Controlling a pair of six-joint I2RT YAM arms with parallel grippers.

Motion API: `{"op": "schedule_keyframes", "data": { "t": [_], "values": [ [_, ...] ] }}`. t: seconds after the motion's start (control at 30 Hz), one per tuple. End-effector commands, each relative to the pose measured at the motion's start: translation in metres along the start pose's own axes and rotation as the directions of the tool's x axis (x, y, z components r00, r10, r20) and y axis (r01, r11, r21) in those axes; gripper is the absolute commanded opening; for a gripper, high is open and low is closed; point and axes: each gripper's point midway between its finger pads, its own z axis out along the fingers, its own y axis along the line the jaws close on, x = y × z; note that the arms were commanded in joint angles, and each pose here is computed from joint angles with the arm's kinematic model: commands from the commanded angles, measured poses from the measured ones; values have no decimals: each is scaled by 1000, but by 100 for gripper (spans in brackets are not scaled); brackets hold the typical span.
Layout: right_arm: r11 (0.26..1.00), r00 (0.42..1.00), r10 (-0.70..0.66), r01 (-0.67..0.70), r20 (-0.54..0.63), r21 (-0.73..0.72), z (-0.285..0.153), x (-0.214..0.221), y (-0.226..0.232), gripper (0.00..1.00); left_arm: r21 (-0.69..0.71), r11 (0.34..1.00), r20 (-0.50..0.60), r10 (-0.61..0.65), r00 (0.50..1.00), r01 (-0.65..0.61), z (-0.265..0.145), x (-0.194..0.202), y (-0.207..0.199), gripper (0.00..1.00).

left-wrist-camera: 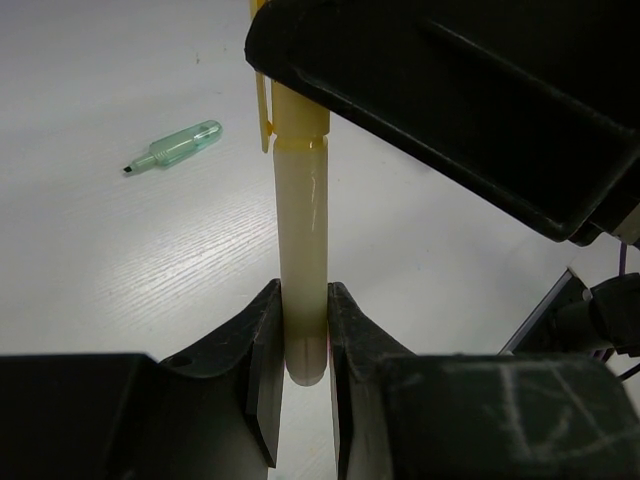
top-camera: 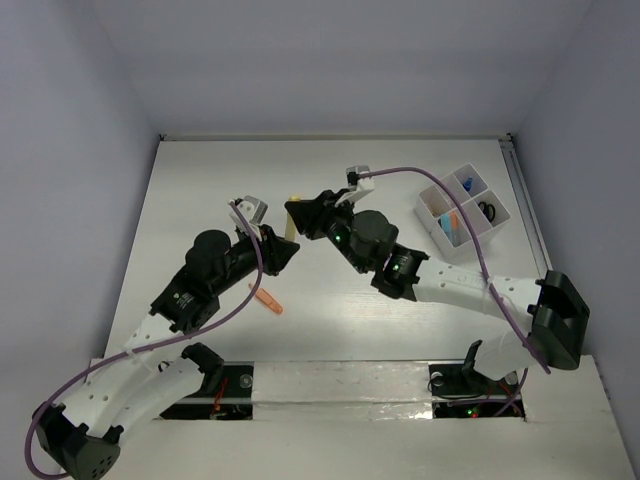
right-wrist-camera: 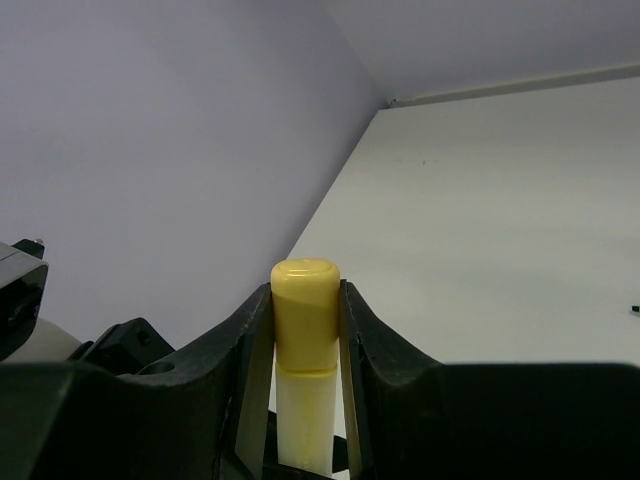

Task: Sort the stationery into containers
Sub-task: Close the pen cap on the pen.

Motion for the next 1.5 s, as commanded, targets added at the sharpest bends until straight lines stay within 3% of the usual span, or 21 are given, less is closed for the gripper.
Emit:
{"op": "schedule_keyframes", "data": {
  "t": [0.0, 0.3, 0.67, 0.93, 1.47],
  "values": [
    [998, 999, 44, -43, 7, -41, -9, -5, 11, 0, -4, 1000, 115, 3, 993, -3, -2, -29, -2, 0],
    [983, 982, 120, -137, -143, -119, -27, 47, 30, 0, -14, 1000, 143, 5, 990, -3, -4, -37, 1, 0],
    [984, 922, 79, -132, -378, -117, -71, 135, 27, 0, -16, 1000, 155, 12, 988, -10, -4, -42, 4, 0],
    [984, 875, 71, -140, -478, -109, -90, 190, 30, 0, -22, 1000, 189, 19, 982, -16, -2, -58, 4, 0],
    [986, 857, 82, -144, -509, -85, -111, 198, 22, 0, -38, 999, 317, 24, 948, -12, -2, -127, -10, 0]
  ]
}}
